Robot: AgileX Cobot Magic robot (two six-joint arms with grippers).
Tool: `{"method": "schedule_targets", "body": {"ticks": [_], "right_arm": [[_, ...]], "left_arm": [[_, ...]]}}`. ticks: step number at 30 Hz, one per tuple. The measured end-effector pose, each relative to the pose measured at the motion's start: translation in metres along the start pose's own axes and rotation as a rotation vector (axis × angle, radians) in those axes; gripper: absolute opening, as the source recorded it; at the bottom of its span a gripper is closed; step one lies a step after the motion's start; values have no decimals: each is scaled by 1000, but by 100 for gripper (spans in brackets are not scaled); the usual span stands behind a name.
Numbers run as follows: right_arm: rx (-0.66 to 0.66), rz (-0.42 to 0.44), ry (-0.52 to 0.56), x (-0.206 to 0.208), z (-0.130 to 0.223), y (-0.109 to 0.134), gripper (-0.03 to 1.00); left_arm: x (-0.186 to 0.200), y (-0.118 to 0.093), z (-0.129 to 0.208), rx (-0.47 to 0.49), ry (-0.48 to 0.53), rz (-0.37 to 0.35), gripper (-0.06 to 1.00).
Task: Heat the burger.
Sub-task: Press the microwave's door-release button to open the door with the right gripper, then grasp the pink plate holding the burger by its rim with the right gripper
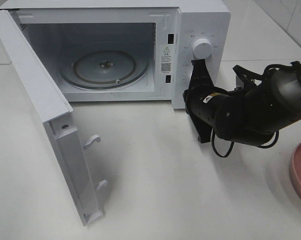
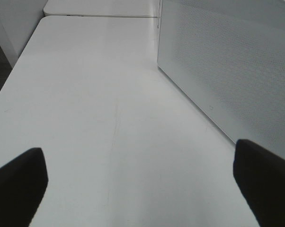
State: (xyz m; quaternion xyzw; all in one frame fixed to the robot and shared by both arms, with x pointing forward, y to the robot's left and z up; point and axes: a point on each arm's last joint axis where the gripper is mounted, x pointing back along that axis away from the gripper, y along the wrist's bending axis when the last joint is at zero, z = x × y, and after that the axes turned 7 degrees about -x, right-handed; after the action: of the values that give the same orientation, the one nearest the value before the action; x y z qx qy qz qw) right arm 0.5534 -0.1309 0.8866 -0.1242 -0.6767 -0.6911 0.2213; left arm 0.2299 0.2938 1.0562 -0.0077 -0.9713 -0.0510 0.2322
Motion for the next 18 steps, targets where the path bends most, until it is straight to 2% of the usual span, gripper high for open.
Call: {"method": "schedule_targets", "body": {"ticks": [4, 6, 9, 11, 14, 16, 17, 18], "right_arm": [[37, 23, 11, 8, -2, 0, 3], [116, 74, 35, 20, -3, -1, 3], [135, 83, 43, 23, -4, -1, 3], [253, 120, 91, 33, -2, 3, 3], [292, 128, 108, 35, -1, 4, 3], [416, 145, 164, 42, 2, 8, 4], [416, 145, 164, 42, 2, 8, 4], [497, 155, 201, 47, 4, 10, 4]], "left_arm": [[0, 0, 0, 0, 0, 0, 99], [0, 0, 0, 0, 0, 0, 99], [0, 0, 0, 0, 0, 0, 99], [0, 0, 0, 0, 0, 0, 99], [0, 0, 0, 0, 0, 0, 99], [0, 0, 0, 0, 0, 0, 99], [0, 0, 0, 0, 0, 0, 99], [0, 0, 0, 0, 0, 0, 99]]}}
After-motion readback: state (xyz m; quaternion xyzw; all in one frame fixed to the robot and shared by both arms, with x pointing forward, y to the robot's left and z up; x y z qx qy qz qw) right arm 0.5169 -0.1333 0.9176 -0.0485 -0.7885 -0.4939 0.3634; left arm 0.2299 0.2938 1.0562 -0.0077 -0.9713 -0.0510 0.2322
